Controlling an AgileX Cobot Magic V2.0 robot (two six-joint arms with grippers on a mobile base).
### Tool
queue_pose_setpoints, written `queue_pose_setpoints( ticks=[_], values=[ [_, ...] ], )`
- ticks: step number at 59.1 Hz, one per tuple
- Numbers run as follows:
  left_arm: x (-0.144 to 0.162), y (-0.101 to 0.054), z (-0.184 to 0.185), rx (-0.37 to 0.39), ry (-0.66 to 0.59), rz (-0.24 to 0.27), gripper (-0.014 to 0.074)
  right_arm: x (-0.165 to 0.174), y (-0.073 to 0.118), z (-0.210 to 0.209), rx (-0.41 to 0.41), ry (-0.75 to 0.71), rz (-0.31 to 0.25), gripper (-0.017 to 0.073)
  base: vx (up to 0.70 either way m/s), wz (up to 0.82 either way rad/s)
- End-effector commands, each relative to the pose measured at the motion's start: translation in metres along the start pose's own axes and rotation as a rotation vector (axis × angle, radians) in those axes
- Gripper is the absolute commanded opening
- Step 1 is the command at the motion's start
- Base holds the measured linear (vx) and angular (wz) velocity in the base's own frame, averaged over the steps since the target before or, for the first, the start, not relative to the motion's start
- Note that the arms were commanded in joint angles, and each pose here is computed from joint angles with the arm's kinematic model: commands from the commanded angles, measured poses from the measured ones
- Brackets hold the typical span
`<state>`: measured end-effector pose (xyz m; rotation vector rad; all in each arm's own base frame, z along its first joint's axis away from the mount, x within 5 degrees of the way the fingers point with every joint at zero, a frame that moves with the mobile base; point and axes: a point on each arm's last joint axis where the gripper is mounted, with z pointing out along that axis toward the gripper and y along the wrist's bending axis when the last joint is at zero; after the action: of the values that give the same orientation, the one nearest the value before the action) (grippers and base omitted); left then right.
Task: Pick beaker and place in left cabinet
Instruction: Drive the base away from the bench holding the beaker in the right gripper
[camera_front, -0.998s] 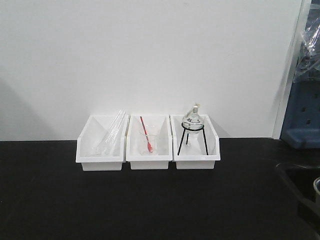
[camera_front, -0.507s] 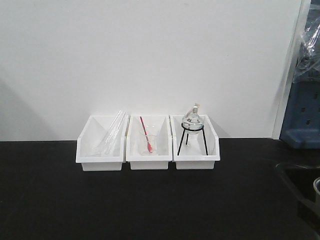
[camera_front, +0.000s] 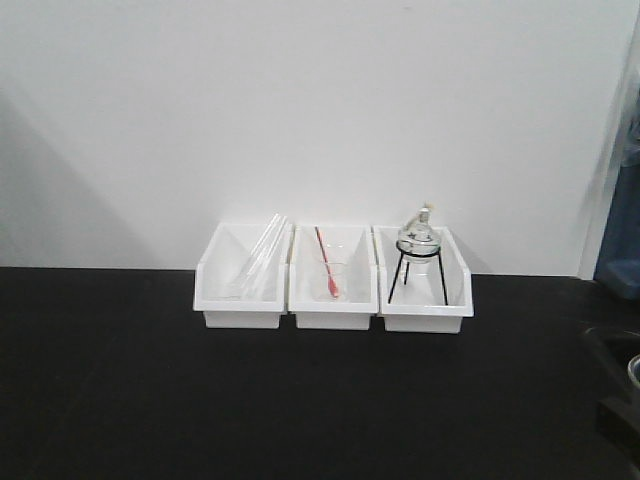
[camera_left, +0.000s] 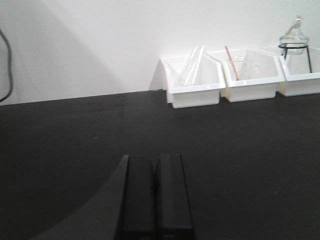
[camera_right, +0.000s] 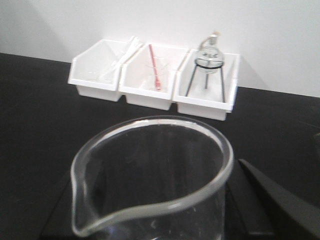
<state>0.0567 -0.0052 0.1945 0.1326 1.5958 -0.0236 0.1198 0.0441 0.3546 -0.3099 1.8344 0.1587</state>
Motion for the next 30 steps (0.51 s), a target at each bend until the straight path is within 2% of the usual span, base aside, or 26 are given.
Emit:
queue_pose_setpoints(
  ticks=[1, 15, 30],
  values=[
    [-0.0042, -0.0009, -0.001, 0.009, -0.094, -0.006, -0.0008, -0.0156, 0.0009, -0.0042, -0.018, -0.101, -0.021, -0.0003, -0.12, 0.34],
    [-0.0042, -0.0009, -0.001, 0.009, -0.094, -0.006, -0.0008, -0.0156, 0.0009, -0.0042, -0.018, -0.101, -0.021, -0.0003, -0.13, 0.45],
    [-0.0042, -0.0009, -0.001, 0.009, -0.094, -0.006, -0.0008, -0.0156, 0.0009, -0.0042, -0.018, -0.101, -0.021, -0.0003, -0.13, 0.59]
  ],
)
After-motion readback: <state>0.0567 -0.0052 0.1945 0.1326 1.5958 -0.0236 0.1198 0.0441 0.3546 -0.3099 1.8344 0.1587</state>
